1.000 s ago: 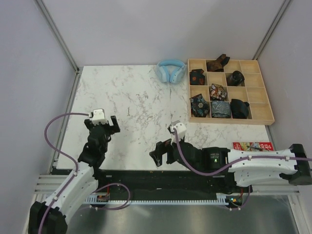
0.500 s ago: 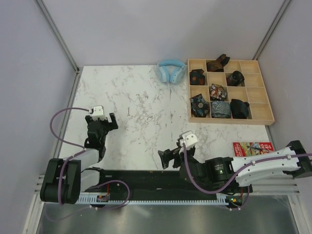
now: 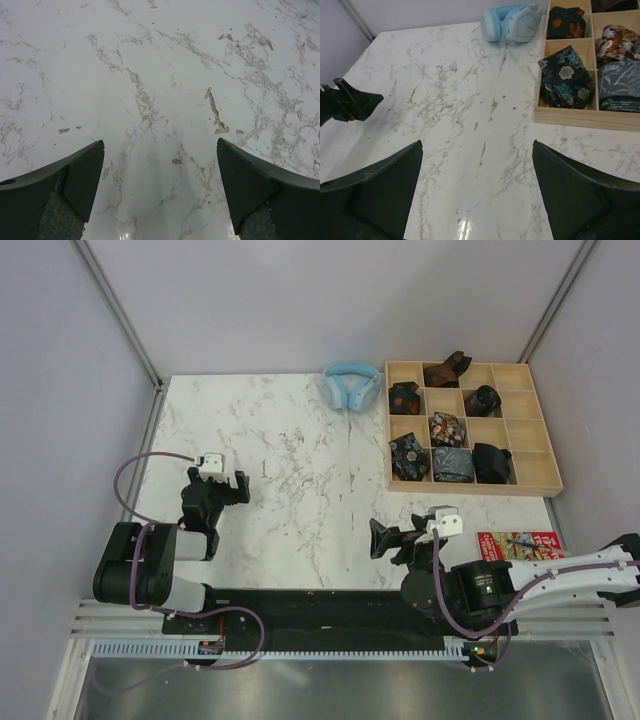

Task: Roll the ties
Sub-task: Reset both arms

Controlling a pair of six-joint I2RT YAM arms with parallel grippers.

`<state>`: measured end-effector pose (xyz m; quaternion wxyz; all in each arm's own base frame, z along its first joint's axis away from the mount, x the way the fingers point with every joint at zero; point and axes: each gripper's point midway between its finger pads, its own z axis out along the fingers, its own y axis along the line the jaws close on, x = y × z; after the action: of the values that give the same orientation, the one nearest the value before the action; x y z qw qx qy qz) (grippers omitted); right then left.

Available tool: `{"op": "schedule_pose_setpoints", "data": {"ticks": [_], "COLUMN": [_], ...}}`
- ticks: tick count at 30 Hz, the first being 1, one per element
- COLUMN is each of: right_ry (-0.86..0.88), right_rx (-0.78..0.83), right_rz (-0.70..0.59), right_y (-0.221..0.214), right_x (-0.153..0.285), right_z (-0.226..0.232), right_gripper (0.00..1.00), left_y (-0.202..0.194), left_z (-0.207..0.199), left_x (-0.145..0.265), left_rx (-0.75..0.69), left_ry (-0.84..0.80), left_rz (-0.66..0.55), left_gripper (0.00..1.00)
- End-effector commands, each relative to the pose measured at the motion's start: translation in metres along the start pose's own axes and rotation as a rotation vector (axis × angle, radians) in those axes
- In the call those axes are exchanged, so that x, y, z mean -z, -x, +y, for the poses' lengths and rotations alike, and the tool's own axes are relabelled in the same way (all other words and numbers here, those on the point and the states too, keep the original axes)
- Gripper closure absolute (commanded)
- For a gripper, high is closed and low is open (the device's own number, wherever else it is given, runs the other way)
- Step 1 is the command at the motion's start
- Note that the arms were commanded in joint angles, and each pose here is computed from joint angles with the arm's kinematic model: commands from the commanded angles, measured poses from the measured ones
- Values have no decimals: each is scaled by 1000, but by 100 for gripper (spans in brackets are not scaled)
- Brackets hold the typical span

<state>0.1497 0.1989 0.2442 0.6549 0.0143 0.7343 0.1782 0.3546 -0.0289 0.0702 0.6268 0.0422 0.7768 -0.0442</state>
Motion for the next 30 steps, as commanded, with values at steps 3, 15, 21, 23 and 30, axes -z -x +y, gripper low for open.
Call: {"op": "schedule_pose_setpoints", "data": {"ticks": [3,15,21,23,30], "right_ry": [-228,-421,-464,-415,-380], "right_rx": [143,56,369,482,893], "right_rz": [-245,-400,-309,-329,-275], "right_y": [29,37,30,29,2], "right_x": [-1,-17,-34,-39,-66], "right_z": [-43,-121,-92,-83,-40], "right_gripper": [2,2,2,2,2], "left_y": [37,38,38,39,38], "left_z": [9,15,15,14,15], "left_x": [-9,-7,-7,-8,-8], "left_rx": [-24,-14,-14,-14,-13], "left_ry": [36,74,74,73,74], "left_rz": [-125,-134,-132,-135,-131], "left_gripper": [7,0,0,0,0]}}
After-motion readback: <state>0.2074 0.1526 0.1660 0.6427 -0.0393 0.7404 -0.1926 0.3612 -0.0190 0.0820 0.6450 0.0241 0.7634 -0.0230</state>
